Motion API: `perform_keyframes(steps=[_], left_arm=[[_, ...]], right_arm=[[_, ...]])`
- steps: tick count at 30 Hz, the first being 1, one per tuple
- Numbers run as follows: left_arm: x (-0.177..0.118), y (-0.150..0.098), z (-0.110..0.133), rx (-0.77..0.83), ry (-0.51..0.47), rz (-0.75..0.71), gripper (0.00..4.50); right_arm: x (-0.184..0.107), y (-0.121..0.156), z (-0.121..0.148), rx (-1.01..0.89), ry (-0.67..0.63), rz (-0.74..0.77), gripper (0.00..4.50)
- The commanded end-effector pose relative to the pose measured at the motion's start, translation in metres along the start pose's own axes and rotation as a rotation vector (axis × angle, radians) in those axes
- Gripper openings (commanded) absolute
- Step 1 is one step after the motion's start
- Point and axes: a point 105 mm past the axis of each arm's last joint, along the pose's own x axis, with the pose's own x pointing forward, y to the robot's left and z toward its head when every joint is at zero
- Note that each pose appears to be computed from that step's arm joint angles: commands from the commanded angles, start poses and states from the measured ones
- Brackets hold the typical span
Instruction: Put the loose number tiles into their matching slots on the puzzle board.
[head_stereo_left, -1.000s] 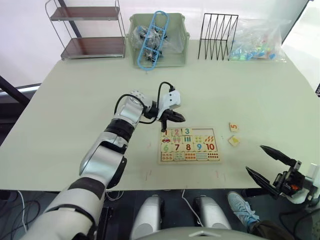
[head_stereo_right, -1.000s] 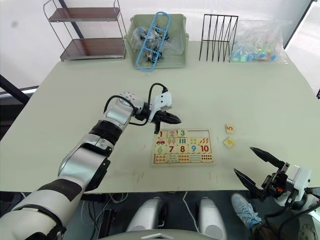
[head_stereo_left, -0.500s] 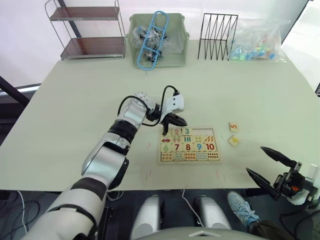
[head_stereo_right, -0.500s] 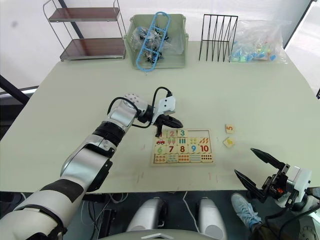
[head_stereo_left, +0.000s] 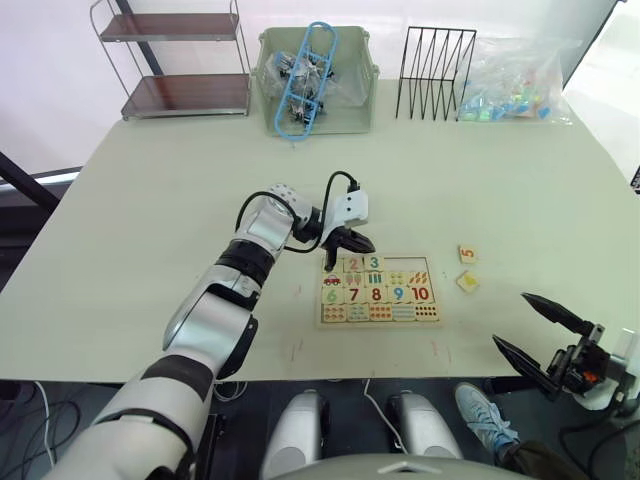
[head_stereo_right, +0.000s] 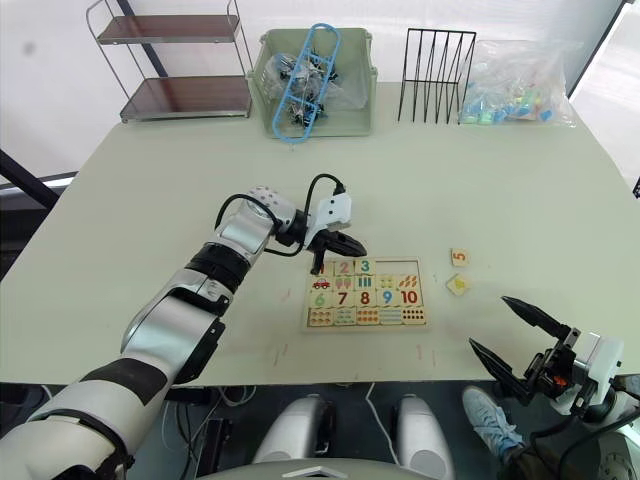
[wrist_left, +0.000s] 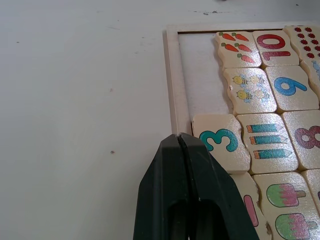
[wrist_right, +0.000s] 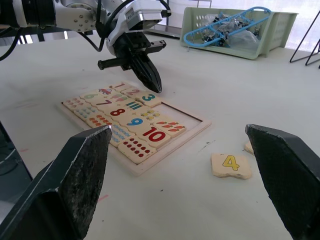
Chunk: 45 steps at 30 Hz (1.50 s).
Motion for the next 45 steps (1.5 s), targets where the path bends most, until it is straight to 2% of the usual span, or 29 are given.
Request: perform_keyframes(steps=[1, 45], left_arm=[[-0.0001, 0.0007, 0.0040, 0.028, -0.003, 0.002, 0.03], [0.0049, -0.0016, 0.0045, 0.064, 0.003, -0.014, 0.03]], right_arm=[[0.0016, 0.0023, 0.0095, -0.037, -0.024, 0.012, 4.50], [0.0022, 0.0033, 0.0086, -0.033, -0.027, 0.005, 4.50]])
